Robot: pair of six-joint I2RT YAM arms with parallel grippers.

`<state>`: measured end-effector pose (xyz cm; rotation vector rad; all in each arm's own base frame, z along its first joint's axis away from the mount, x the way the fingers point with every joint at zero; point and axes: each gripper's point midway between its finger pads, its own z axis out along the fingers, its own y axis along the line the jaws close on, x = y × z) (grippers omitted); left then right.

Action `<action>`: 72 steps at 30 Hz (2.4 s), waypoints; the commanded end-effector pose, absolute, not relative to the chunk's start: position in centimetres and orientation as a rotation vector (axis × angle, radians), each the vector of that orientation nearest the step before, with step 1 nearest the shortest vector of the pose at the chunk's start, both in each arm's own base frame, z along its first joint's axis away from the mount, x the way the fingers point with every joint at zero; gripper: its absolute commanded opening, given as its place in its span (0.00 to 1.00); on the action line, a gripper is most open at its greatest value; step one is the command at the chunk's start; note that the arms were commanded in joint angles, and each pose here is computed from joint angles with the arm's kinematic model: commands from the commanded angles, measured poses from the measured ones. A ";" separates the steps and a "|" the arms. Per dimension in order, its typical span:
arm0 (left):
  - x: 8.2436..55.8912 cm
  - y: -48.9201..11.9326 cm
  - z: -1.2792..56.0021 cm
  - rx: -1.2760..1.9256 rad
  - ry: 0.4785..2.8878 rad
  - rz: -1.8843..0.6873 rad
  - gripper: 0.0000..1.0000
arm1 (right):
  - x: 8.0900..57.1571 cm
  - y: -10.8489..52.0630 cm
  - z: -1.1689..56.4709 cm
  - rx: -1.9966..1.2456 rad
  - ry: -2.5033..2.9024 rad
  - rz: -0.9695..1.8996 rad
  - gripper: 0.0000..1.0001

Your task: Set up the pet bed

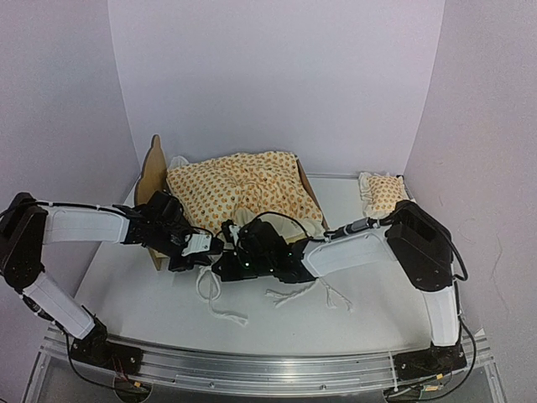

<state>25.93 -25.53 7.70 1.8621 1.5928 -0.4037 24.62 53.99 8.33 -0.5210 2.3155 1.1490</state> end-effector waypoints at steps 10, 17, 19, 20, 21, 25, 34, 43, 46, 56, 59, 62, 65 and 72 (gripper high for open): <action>25.3 -25.0 4.7 1.918 1.559 -0.433 0.00 | 23.0 55.1 14.2 -0.496 2.158 1.352 0.00; 25.0 -25.8 2.5 1.951 1.515 -0.442 0.00 | 22.9 55.9 15.0 -0.507 2.134 1.387 0.00; 25.4 -26.8 2.8 1.920 1.510 -0.473 0.00 | 22.6 56.0 13.5 -0.496 2.177 1.395 0.00; 25.5 -27.4 2.9 1.904 1.507 -0.490 0.00 | 22.6 56.0 12.7 -0.479 2.205 1.397 0.00; 25.6 -27.9 2.9 1.893 1.497 -0.500 0.00 | 22.5 55.9 11.9 -0.463 2.234 1.393 0.00; 24.8 -28.8 1.5 1.928 1.444 -0.451 0.00 | 22.3 54.5 8.9 -0.425 2.364 1.283 0.05; 24.2 -28.1 -0.9 2.006 1.442 -0.367 0.00 | 21.8 50.7 9.5 -0.455 2.470 1.067 0.35; 24.7 -28.2 -1.2 2.001 1.448 -0.332 0.00 | 25.6 48.3 7.4 -0.324 2.445 0.866 0.25; 24.8 -28.0 -1.2 2.003 1.447 -0.316 0.00 | 27.2 49.0 4.9 -0.293 2.463 0.817 0.22; 24.4 -27.6 -1.2 2.007 1.431 -0.303 0.00 | 29.3 51.5 1.1 -0.365 2.485 0.874 0.22; 24.6 -27.8 -0.9 1.981 1.445 -0.308 0.00 | 28.5 51.6 -0.4 -0.382 2.510 0.911 0.24; 25.1 -27.9 -0.6 1.950 1.471 -0.305 0.00 | 27.6 51.3 -0.3 -0.371 2.487 0.998 0.25; 25.7 -27.6 -0.7 1.938 1.482 -0.272 0.00 | 26.9 51.0 -0.2 -0.383 2.480 1.000 0.25; 27.5 -26.6 -1.2 1.889 1.557 -0.215 0.00 | 24.7 52.6 -0.2 -0.459 2.473 1.147 0.27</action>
